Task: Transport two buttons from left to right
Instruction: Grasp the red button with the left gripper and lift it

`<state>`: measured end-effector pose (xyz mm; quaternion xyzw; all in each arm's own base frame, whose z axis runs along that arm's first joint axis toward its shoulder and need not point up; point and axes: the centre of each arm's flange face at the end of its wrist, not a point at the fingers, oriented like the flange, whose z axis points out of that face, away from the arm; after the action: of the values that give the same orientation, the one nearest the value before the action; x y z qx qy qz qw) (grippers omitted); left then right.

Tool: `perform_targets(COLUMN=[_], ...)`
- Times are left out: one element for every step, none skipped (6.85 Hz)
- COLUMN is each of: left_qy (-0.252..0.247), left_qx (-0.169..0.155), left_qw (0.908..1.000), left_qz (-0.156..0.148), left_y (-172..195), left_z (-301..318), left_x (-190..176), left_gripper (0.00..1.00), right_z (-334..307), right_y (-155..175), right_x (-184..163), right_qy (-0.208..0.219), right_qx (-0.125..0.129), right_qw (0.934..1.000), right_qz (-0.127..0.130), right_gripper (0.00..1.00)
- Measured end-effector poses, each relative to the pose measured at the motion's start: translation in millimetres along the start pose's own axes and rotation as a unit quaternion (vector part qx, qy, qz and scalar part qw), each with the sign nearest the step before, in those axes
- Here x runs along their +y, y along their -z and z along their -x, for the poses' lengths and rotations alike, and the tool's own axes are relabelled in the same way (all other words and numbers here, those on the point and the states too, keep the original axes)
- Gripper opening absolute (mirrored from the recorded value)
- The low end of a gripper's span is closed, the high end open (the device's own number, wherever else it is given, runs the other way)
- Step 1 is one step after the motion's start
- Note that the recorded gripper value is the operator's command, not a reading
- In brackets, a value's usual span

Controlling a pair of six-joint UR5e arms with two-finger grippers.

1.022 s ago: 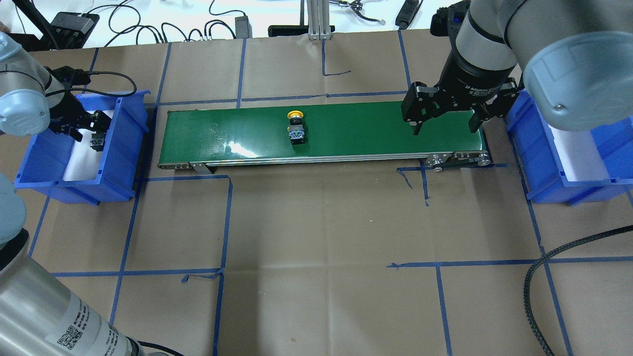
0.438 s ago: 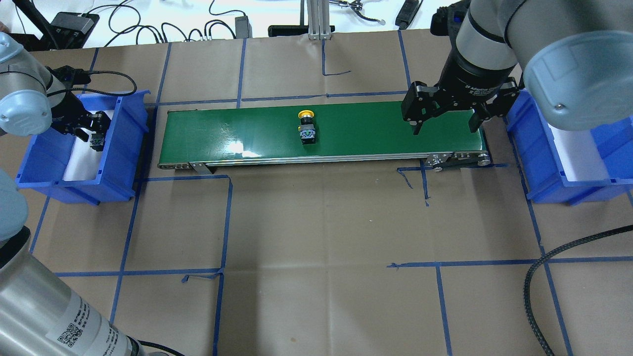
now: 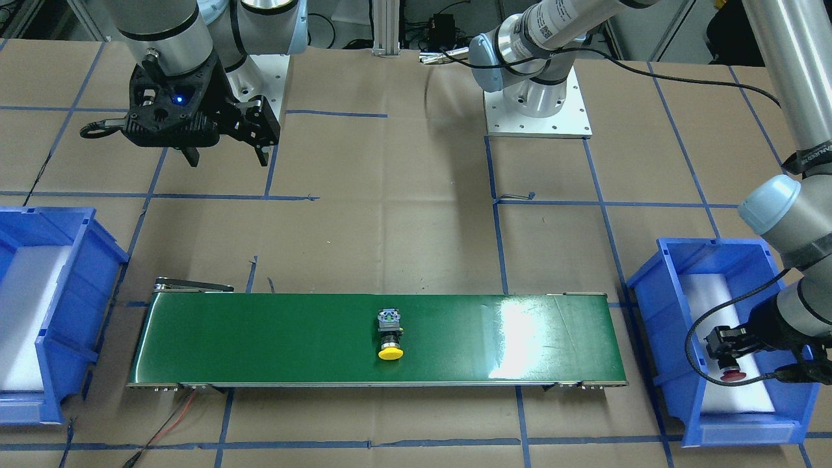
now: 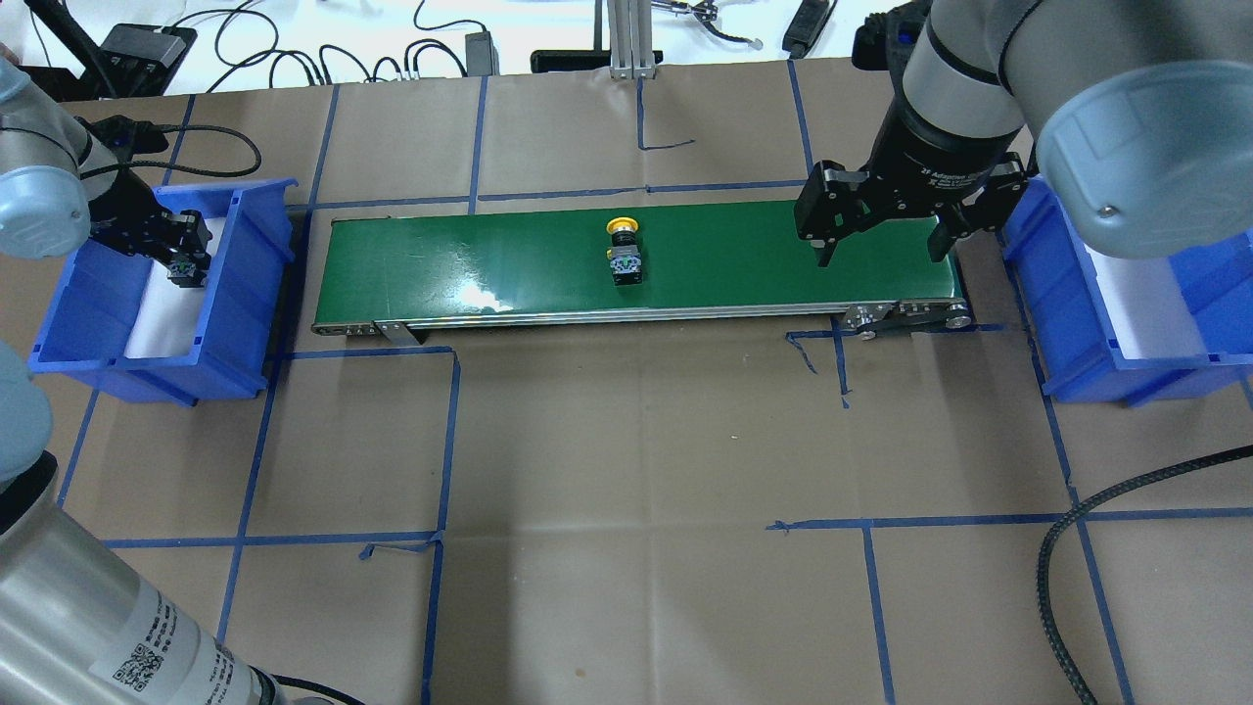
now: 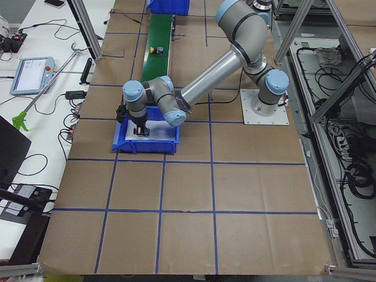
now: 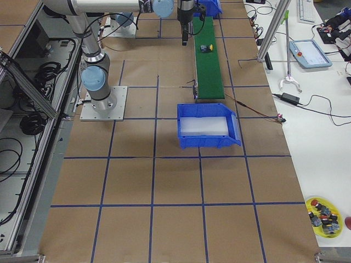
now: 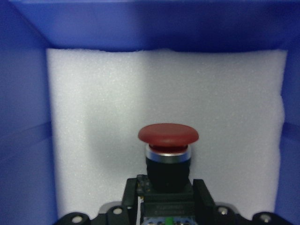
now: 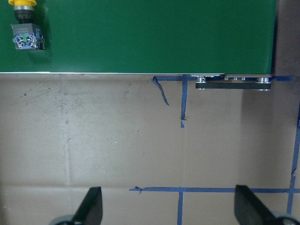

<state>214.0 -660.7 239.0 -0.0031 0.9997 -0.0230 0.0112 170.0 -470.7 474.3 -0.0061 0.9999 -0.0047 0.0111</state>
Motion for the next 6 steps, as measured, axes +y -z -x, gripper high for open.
perform_targets(left_qy=[0.000, 0.000, 0.000, -0.001, 0.001, 0.004], left_qx=[-0.002, -0.002, 0.000, 0.003, 0.006, 0.009], left_qw=[1.0000, 1.0000, 1.0000, 1.0000, 0.9999, 0.9998], left_qz=[-0.003, -0.002, 0.003, 0.009, 0.013, 0.017], left_y=[18.9, 44.9, 80.1, 114.9, 141.0, 156.0], left_z=[2.3, 3.2, 1.9, -1.3, -6.5, -15.4], left_x=[-1.7, -0.9, 3.0, 8.1, 12.0, 14.2], left_gripper=[0.08, 0.08, 0.08, 0.07, 0.07, 0.07], right_z=[0.0, 0.0, 0.0, 0.0, 0.0, 0.0], right_y=[0.1, 0.1, 0.0, 0.0, 0.0, 0.3], right_x=[0.0, 0.0, 0.0, 0.1, 0.1, -0.1], right_qy=[0.000, 0.000, 0.000, 0.000, 0.000, 0.000], right_qx=[0.000, 0.000, 0.000, 0.000, 0.000, 0.000], right_qw=[1.0000, 1.0000, 1.0000, 1.0000, 1.0000, 1.0000], right_qz=[0.000, 0.000, 0.000, 0.000, 0.000, 0.000], right_gripper=[1.00, 1.00, 1.00, 1.00, 1.00, 1.00])
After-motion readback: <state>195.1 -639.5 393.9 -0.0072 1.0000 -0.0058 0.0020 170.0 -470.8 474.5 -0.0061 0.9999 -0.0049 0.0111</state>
